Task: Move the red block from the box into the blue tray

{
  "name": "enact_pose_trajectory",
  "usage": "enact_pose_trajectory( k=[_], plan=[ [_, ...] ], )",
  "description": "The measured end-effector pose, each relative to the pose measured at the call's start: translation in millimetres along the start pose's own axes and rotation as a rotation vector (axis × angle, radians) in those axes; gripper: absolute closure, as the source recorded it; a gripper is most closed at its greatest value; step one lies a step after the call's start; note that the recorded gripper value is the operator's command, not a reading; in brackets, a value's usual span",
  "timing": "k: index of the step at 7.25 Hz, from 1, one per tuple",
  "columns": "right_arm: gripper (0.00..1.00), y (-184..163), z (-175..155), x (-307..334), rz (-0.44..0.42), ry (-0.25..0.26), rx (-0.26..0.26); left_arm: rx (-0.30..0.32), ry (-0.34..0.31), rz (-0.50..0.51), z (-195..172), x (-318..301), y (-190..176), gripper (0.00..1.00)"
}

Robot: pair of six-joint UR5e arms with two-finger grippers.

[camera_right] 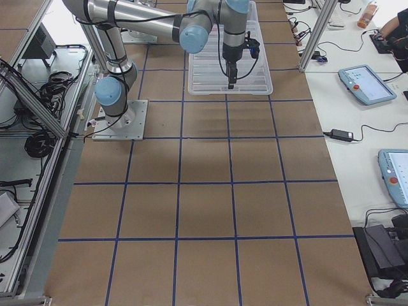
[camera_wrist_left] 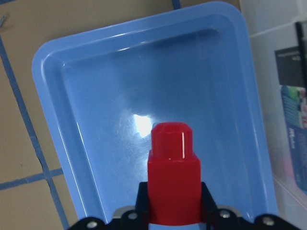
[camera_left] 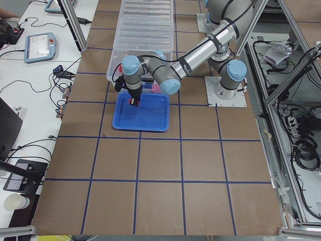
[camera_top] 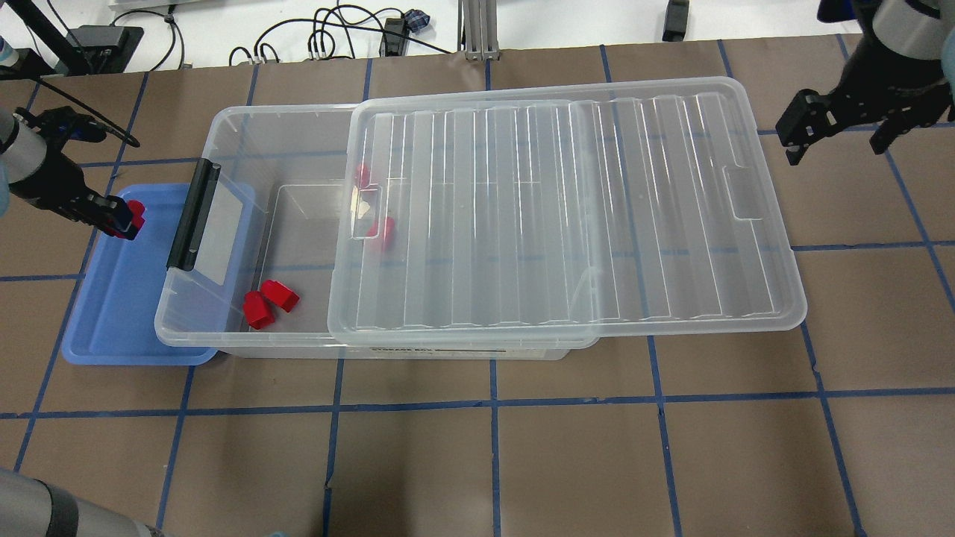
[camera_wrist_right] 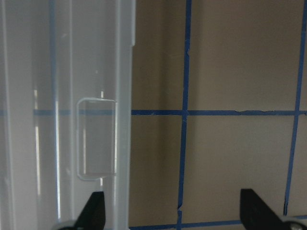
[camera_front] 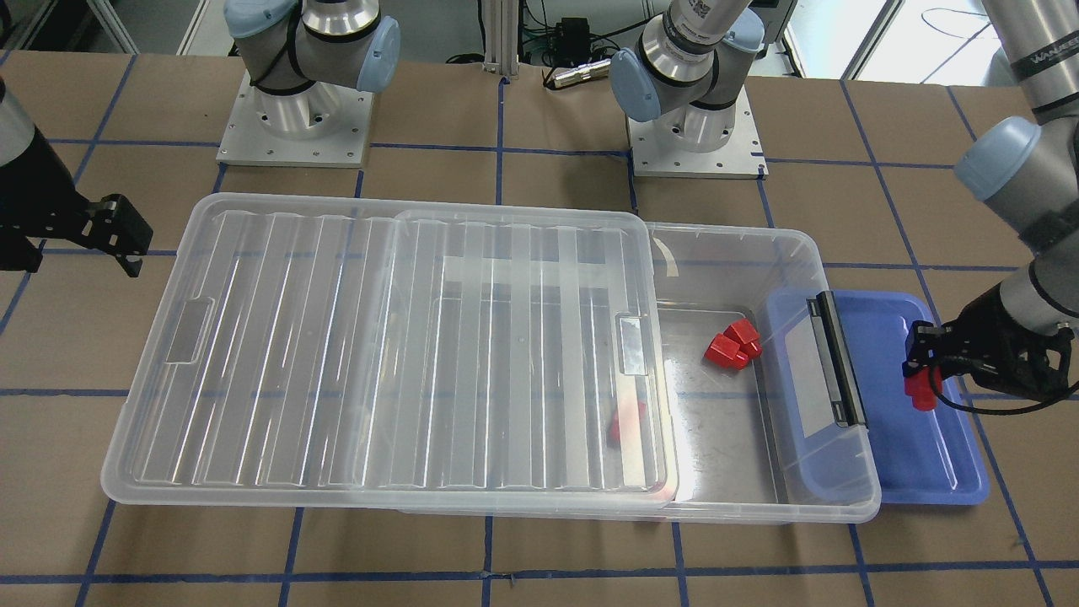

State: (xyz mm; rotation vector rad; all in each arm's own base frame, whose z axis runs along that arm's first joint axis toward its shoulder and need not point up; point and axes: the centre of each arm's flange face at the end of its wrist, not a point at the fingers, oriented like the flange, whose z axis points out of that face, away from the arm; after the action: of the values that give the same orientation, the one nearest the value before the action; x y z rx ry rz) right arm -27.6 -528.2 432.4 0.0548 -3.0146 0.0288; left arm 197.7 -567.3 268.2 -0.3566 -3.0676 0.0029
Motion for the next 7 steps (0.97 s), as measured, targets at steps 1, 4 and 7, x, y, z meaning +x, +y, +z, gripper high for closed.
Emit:
enact_pose_trajectory(
  k=[1, 4, 7],
  plan=[
    [0.00, 5.3, 25.8, 10.6, -0.001, 0.002, 0.009, 0.000, 0.007, -0.008, 23.1, -2.3, 3.9, 1.00],
    [0.00, 17.2, 60.9, 11.6, -0.005, -0.009, -0.006, -0.004, 0.003, -0.038, 54.7, -6.9, 7.3, 0.10],
    [0.00, 20.3, 71.6, 8.3, -0.003, -0.021, -0.023, -0.010, -0.050, -0.036, 12.9, 4.9, 4.6, 0.08]
  ],
)
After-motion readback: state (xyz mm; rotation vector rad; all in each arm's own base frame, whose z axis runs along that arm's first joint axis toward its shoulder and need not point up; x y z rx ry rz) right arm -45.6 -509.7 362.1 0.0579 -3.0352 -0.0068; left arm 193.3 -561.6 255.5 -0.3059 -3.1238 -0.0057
